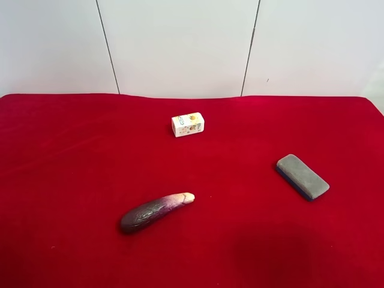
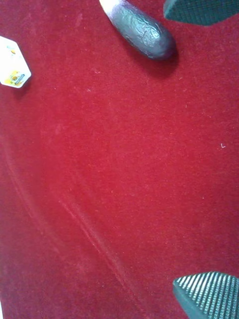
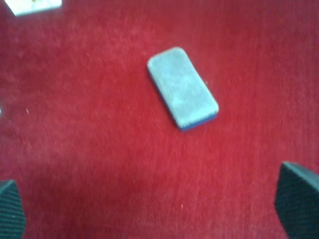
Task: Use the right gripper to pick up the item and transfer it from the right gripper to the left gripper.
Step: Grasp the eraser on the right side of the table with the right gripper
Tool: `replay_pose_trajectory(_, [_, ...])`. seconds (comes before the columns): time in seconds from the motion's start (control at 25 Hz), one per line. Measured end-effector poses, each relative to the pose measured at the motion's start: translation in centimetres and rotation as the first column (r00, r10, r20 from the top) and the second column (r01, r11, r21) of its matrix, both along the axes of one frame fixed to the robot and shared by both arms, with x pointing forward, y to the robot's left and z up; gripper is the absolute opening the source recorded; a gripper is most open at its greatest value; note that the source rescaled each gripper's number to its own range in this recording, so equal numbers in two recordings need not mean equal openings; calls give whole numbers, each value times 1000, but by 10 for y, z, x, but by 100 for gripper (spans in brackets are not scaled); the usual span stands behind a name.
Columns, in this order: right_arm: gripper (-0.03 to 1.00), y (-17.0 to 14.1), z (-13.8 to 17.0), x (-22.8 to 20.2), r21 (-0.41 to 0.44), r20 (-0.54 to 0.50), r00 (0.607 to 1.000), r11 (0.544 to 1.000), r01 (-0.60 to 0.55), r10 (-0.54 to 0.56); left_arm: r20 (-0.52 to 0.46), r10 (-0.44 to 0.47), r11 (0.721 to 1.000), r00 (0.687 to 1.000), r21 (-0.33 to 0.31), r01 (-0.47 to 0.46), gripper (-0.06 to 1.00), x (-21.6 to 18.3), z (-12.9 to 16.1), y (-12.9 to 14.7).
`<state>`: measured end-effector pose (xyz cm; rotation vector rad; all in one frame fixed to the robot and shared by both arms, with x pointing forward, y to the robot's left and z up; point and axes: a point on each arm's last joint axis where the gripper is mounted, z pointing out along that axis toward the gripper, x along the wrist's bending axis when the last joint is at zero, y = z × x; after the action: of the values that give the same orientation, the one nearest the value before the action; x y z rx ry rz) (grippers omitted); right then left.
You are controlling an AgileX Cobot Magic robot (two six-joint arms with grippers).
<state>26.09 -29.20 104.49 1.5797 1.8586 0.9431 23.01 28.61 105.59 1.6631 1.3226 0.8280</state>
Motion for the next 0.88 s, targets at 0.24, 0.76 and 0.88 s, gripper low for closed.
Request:
replay_pose_trajectory(0.24, [100, 3, -7, 27, -57, -179, 984, 998, 8, -18, 0, 0, 1000, 1000, 0, 0, 100, 0, 0, 0])
replay_pose_trajectory(0.76, [100, 3, 1, 80, -201, -357, 929, 979, 30, -102, -1, 0, 1000, 1000, 0, 0, 100, 0, 0, 0])
replay_pose_trajectory(0.88, [100, 4, -3, 94, -247, -405, 907, 969, 15, -117, -1, 0, 1000, 1000, 0, 0, 100, 0, 0, 0])
